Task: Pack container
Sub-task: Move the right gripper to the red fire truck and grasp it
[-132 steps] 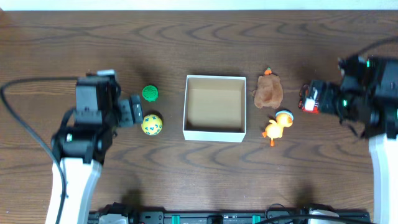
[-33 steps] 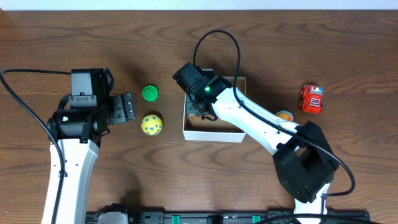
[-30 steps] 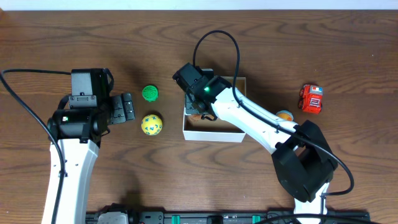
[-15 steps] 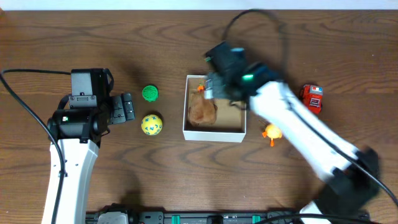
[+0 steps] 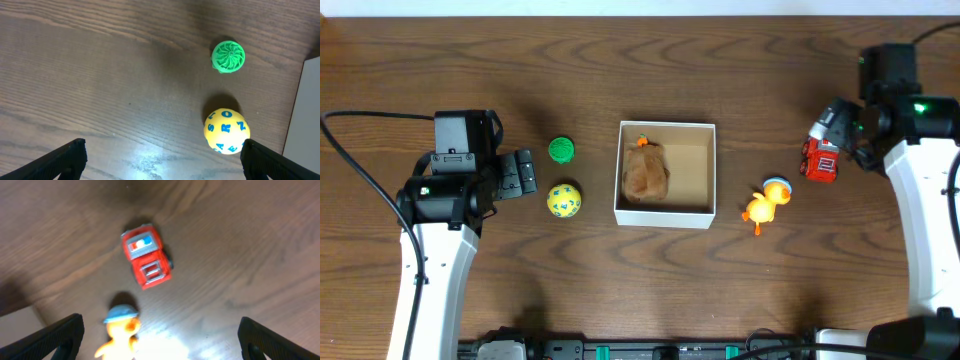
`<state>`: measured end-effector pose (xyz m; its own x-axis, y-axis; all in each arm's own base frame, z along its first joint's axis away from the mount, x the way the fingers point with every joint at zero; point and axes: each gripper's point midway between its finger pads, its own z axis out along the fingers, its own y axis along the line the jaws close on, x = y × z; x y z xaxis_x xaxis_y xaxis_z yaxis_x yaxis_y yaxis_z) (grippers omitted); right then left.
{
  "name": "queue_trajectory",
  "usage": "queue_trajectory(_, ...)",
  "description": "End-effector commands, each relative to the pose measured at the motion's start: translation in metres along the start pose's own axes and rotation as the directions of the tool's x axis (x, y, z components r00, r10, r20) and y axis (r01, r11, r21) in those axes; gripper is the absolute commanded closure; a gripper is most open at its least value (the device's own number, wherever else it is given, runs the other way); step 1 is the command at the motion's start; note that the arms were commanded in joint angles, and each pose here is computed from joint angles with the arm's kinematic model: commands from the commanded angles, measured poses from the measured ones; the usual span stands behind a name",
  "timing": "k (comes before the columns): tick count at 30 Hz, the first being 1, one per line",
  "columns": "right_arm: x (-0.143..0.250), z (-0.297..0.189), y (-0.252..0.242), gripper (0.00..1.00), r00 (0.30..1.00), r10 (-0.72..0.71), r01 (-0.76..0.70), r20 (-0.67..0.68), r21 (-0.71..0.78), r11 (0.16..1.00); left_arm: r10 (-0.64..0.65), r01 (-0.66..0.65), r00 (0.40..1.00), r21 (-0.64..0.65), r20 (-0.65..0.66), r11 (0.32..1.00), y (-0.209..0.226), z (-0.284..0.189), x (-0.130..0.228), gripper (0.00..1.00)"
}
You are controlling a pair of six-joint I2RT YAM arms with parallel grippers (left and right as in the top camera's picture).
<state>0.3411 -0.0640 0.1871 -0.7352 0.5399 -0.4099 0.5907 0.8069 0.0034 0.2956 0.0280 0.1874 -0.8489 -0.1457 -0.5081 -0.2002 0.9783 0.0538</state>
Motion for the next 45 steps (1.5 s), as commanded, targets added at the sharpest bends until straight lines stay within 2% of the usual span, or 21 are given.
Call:
queue_trajectory(1,0.022,0.033,-0.007,0.01,0.993,-0.075,0.072,-0.093,-0.038,0.997,0.011,-0.011,1.000,-0.015,0.019,1.000,0.004,-0.005,-0.007,0.02)
queue_trajectory(7,0.039,0.088,-0.014,0.01,0.997,-0.042,0.037,-0.071,-0.073,0.997,0.011,-0.011,1.000,-0.015,0.019,1.000,0.004,-0.005,-0.007,0.02)
queue_trajectory(13,0.039,0.108,-0.008,0.01,0.998,-0.054,0.052,-0.012,-0.106,0.993,0.011,-0.011,1.000,-0.015,0.019,1.000,0.004,-0.005,-0.007,0.02)
queue_trajectory(21,0.047,0.135,0.010,0.01,0.993,-0.078,0.062,-0.089,-0.168,0.984,0.011,-0.011,1.000,-0.015,0.019,1.000,0.004,-0.005,-0.007,0.02)
queue_trajectory(26,0.047,0.131,0.019,0.05,0.973,-0.131,0.096,-0.192,-0.182,0.979,0.011,-0.011,1.000,-0.015,0.019,1.000,0.004,-0.005,-0.007,0.02)
queue_trajectory(31,0.020,0.101,0.020,0.01,0.969,-0.147,0.117,-0.198,-0.155,0.981,0.011,-0.011,1.000,-0.015,0.019,1.000,0.004,-0.005,-0.007,0.02)
queue_trajectory(36,0.003,0.082,0.016,0.01,0.969,-0.173,0.152,-0.178,-0.125,0.981,0.011,-0.011,1.000,-0.015,0.019,1.000,0.004,-0.005,-0.007,0.02)
queue_trajectory(40,0.010,0.089,0.012,0.01,0.958,-0.182,0.161,-0.221,-0.112,0.981,0.011,-0.011,1.000,-0.015,0.019,1.000,0.004,-0.005,-0.007,0.02)
queue_trajectory(45,0.026,0.122,0.005,0.01,0.932,-0.175,0.158,-0.317,-0.081,0.984,0.011,-0.011,1.000,-0.015,0.019,1.000,0.004,-0.005,-0.007,0.02)
